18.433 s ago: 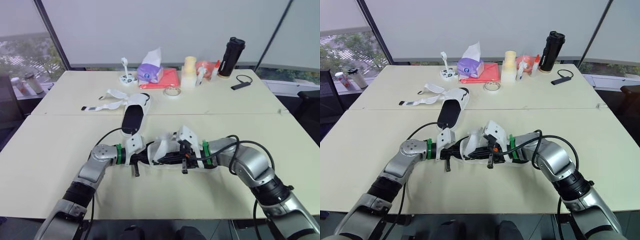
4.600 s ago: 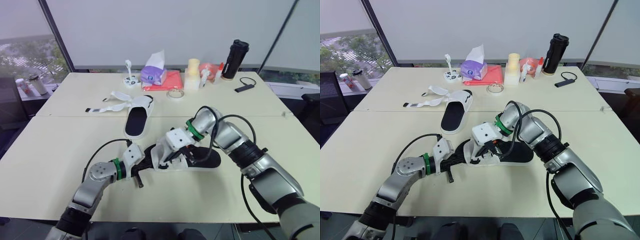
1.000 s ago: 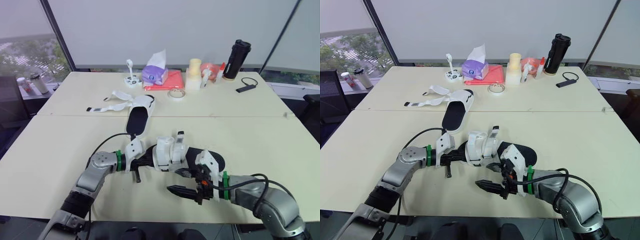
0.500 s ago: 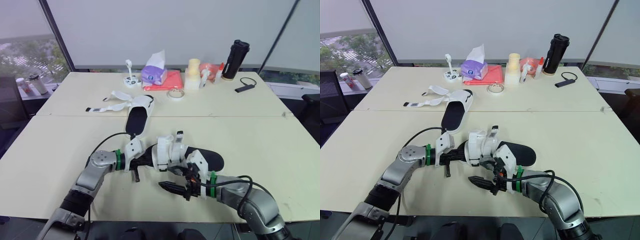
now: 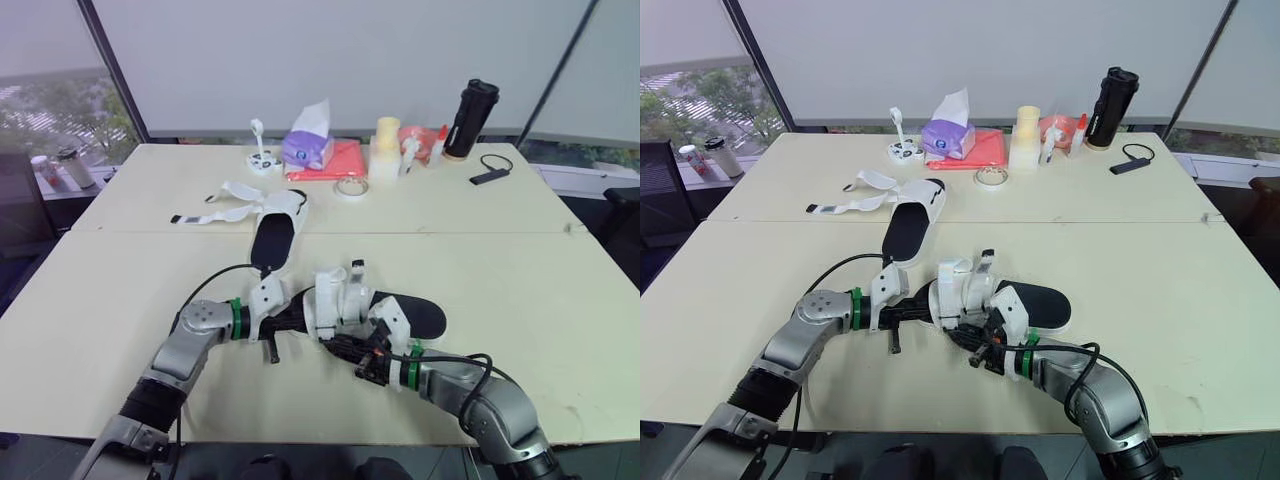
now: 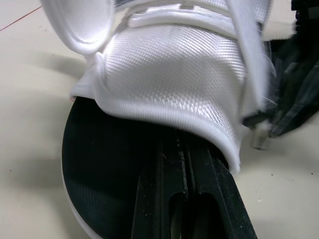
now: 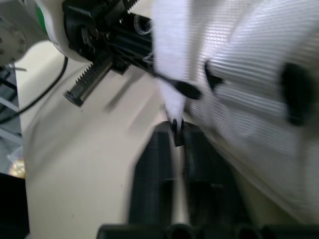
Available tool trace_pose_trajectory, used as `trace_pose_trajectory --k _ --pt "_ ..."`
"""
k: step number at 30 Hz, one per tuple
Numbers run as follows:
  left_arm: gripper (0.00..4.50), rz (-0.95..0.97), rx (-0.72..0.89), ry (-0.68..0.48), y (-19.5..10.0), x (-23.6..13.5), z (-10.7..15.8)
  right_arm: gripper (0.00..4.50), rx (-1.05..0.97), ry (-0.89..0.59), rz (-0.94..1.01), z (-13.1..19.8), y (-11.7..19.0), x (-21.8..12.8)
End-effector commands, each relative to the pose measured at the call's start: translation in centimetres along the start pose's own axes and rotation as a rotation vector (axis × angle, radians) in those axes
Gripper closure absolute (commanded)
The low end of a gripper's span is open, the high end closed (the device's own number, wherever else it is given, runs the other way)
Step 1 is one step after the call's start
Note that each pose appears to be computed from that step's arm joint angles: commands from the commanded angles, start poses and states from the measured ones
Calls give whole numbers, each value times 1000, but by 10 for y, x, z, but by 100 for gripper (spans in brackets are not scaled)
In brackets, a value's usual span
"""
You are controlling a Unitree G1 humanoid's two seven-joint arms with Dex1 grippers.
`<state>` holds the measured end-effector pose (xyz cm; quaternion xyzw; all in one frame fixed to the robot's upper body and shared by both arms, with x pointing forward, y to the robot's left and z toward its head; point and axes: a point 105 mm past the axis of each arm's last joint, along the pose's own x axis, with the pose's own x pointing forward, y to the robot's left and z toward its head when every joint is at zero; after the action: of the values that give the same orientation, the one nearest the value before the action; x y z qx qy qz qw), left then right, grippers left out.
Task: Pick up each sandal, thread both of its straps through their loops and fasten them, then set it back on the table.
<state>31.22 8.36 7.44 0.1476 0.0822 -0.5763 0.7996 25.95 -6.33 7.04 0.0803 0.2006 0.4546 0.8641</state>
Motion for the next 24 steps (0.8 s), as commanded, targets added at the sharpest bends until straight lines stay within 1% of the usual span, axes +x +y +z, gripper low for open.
trace_pose_trajectory --k 1,3,8,10,12,18,21,24 --pt "450 -24 -87 137 -13 2 -40 444 13 -18 -15 4 -4 -5" --pt "450 -23 -88 136 -13 3 -40 444 29 -13 -12 2 -3 -5" --pt "450 -18 -89 132 -13 3 -40 444 56 70 66 -12 7 -12" --pt "450 -19 -91 130 -14 4 -40 444 87 161 179 -25 26 -27" --pt "450 -20 -92 128 -15 5 -40 444 105 215 253 -32 38 -37" --pt "450 -32 -97 130 -17 8 -43 444 143 280 322 -34 54 -58" --pt "450 -48 -97 122 -18 12 -41 444 142 293 339 -31 59 -62" --pt "450 -53 -91 116 -16 18 -40 444 137 268 372 -16 66 -61"
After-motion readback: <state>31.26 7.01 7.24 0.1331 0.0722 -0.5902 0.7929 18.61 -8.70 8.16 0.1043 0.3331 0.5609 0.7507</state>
